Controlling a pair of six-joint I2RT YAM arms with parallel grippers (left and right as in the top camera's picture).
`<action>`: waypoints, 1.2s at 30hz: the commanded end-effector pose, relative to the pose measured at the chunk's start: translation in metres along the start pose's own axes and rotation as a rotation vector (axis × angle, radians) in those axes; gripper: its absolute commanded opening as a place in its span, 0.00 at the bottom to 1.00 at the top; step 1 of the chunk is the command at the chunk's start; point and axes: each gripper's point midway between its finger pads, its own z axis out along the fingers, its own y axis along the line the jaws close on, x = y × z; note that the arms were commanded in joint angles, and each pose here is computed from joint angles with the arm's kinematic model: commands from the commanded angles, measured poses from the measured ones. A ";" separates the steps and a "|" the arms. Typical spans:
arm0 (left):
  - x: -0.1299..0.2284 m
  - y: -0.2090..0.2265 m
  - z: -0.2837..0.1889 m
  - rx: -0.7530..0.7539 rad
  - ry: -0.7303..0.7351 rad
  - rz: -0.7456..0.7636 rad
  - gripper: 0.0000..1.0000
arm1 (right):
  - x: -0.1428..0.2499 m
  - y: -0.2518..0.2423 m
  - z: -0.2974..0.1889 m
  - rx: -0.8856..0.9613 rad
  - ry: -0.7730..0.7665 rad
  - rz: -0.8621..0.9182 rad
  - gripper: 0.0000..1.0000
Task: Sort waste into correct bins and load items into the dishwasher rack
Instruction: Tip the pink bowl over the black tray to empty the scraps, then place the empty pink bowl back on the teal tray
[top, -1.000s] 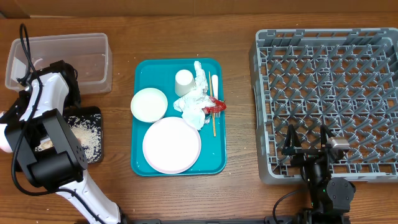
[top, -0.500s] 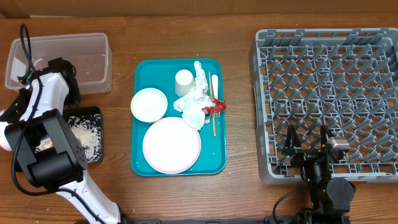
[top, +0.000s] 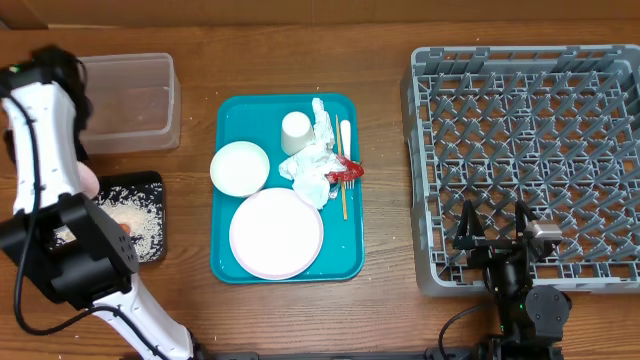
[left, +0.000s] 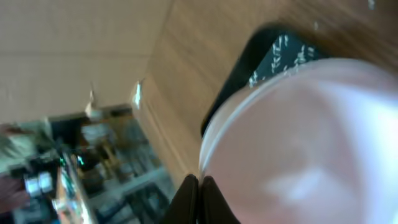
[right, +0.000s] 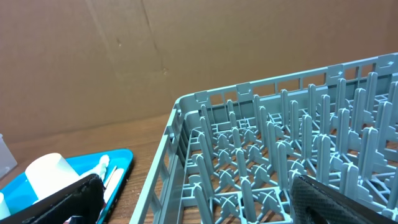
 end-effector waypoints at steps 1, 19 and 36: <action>-0.009 0.015 -0.033 0.196 -0.018 -0.204 0.04 | 0.002 -0.001 0.000 0.004 -0.004 -0.005 1.00; -0.011 -0.188 -0.269 1.215 -0.364 0.210 0.04 | 0.002 -0.001 0.000 0.004 -0.004 -0.005 1.00; -0.011 -0.292 -0.209 0.926 -0.299 0.108 0.04 | 0.002 -0.001 0.000 0.004 -0.005 -0.005 1.00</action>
